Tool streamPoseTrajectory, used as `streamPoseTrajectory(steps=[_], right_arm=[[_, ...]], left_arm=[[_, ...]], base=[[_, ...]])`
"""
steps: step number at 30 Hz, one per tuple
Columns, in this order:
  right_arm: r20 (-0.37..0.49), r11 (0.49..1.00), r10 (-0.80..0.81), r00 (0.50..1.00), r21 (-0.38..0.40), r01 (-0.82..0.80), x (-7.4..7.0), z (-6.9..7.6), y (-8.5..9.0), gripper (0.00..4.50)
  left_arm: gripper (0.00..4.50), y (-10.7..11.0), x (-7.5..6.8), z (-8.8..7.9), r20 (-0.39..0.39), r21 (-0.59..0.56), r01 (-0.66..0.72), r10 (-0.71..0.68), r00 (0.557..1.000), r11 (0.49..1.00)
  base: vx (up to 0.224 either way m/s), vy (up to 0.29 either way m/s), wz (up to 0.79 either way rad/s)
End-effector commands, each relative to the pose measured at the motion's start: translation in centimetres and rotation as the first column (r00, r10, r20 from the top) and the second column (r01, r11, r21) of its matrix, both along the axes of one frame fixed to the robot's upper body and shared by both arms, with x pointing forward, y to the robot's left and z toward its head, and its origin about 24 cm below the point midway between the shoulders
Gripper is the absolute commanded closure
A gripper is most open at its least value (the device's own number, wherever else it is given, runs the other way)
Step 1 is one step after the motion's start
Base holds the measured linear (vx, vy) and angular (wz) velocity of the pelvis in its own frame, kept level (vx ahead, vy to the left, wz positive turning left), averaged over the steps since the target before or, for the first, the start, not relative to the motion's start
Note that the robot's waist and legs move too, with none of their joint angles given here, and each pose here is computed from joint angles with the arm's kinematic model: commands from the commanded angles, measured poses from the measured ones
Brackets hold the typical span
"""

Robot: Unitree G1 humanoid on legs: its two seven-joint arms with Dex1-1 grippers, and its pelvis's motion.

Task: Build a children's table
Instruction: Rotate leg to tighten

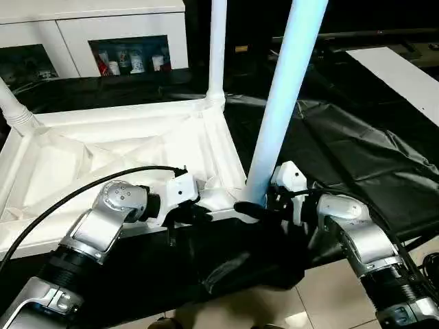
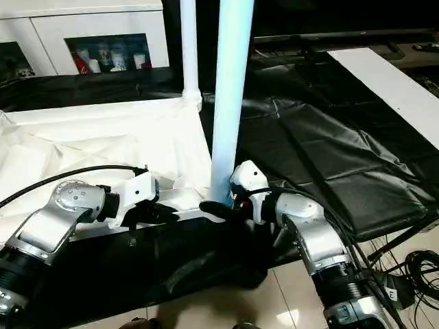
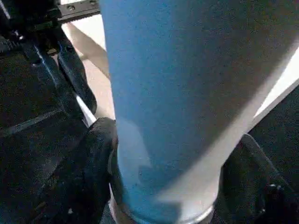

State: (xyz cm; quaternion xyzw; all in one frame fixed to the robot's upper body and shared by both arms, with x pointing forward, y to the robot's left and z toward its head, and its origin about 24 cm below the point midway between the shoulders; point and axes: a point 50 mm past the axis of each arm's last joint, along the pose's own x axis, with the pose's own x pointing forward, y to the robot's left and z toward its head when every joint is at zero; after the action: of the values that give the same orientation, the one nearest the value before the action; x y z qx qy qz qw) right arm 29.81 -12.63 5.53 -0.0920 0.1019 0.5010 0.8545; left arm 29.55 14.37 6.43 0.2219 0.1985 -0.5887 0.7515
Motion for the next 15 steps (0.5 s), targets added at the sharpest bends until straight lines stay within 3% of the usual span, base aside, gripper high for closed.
streamPoseTrajectory(steps=[1,3,6,10,12,15], right_arm=[[-0.053,0.989,-0.144,0.988,-0.051,0.141,0.4,-1.8,-0.6,1.78],[-0.070,0.976,-0.216,0.974,-0.057,0.212,0.7,-2.4,-0.4,1.78],[-0.123,0.915,-0.404,0.906,-0.054,0.401,1.4,-3.7,1.0,1.78],[-0.154,0.843,-0.537,0.829,-0.096,0.529,2.1,-4.7,3.2,1.78],[-0.179,0.785,-0.618,0.765,-0.095,0.612,2.9,-4.7,4.7,1.78],[-0.214,0.741,-0.665,0.716,-0.064,0.669,3.7,-4.2,5.7,1.78]], left_arm=[[4.50,-0.4,0.3,-0.8,-0.019,-0.009,-0.058,0.058,0.998,0.998],[4.50,-0.8,0.9,-0.9,-0.011,-0.005,-0.108,0.108,0.994,0.994],[4.50,-2.4,2.1,-1.1,0.003,-0.020,-0.209,0.209,0.978,0.978],[4.50,-4.7,3.4,-1.0,0.011,-0.054,-0.320,0.321,0.947,0.946],[4.50,-6.2,4.2,-0.9,0.004,-0.065,-0.407,0.408,0.913,0.911],[4.50,-7.3,4.4,-0.9,0.009,-0.063,-0.419,0.420,0.907,0.906]], base=[[0.000,0.000,0.00],[0.000,0.000,0.00],[0.000,0.000,0.00],[-0.013,0.004,-0.01],[-0.032,0.018,-0.02],[0.000,0.000,0.00]])
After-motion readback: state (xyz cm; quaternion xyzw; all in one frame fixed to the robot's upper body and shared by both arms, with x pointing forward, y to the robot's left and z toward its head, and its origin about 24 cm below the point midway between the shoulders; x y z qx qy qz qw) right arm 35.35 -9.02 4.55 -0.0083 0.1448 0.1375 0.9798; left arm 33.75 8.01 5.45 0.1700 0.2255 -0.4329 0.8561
